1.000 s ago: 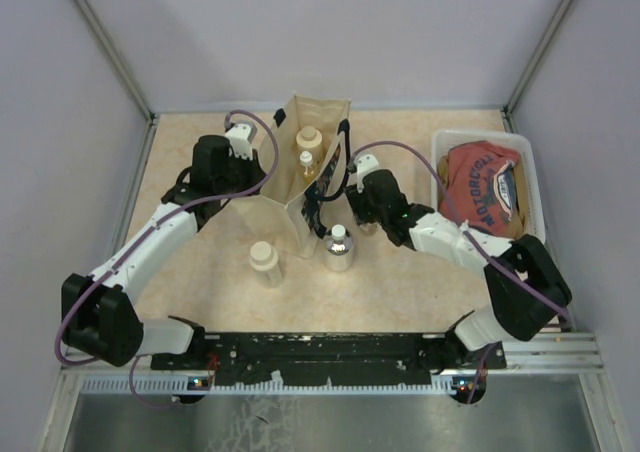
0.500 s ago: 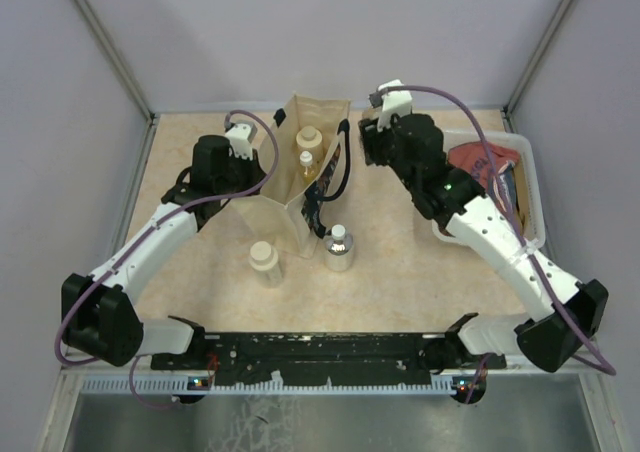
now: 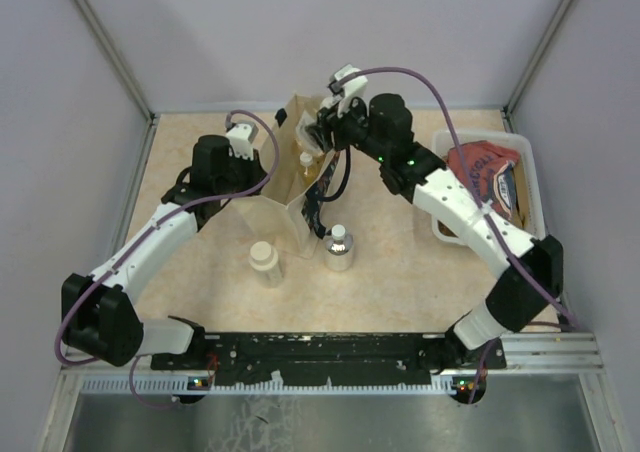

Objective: Place the personal care products into the canvas bag

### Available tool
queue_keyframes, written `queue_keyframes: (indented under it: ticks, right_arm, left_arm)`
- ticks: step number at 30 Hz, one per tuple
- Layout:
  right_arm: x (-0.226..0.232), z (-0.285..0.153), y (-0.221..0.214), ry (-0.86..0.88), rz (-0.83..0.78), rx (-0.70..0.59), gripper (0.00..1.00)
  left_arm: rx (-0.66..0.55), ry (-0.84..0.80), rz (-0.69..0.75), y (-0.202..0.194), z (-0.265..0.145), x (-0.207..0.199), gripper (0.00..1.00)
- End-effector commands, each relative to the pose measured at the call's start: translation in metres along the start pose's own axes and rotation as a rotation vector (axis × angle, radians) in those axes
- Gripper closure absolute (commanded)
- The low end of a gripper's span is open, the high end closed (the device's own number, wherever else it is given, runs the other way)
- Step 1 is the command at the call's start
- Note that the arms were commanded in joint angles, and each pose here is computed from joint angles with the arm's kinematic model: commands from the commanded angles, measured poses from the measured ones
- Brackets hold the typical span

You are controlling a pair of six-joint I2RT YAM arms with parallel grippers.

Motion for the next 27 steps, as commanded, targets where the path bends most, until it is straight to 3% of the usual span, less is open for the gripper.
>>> queue_keyframes:
  ticks: [1, 12, 21, 27]
  right_arm:
    - [0.027, 0.011, 0.059, 0.134, 0.008, -0.238, 1.00]
    - [0.069, 0.028, -0.006, 0.286, 0.099, -0.122, 1.00]
    - [0.070, 0.037, -0.018, 0.278, 0.092, -0.079, 1.00]
    - [0.057, 0.062, -0.061, 0.200, 0.054, 0.019, 1.00]
  left_arm:
    - [-0.033, -0.043, -0.001, 0.012, -0.006, -0.008, 1.00]
    - [-0.035, -0.048, 0.004, 0.015, -0.005, -0.009, 1.00]
    - [-0.039, -0.045, 0.007, 0.017, -0.005, -0.009, 1.00]
    - [-0.045, -0.056, 0.006, 0.020, -0.006, -0.011, 1.00]
Point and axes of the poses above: each gripper's point midway between its finger pads, its own z axis out along the fingers, its own x axis along the line the jaws close on, y = z × x, the point moved 1 cm from there along -z, back along the fingers, and after that the axes turned 4 degrees about z, right-handed, at the moved point
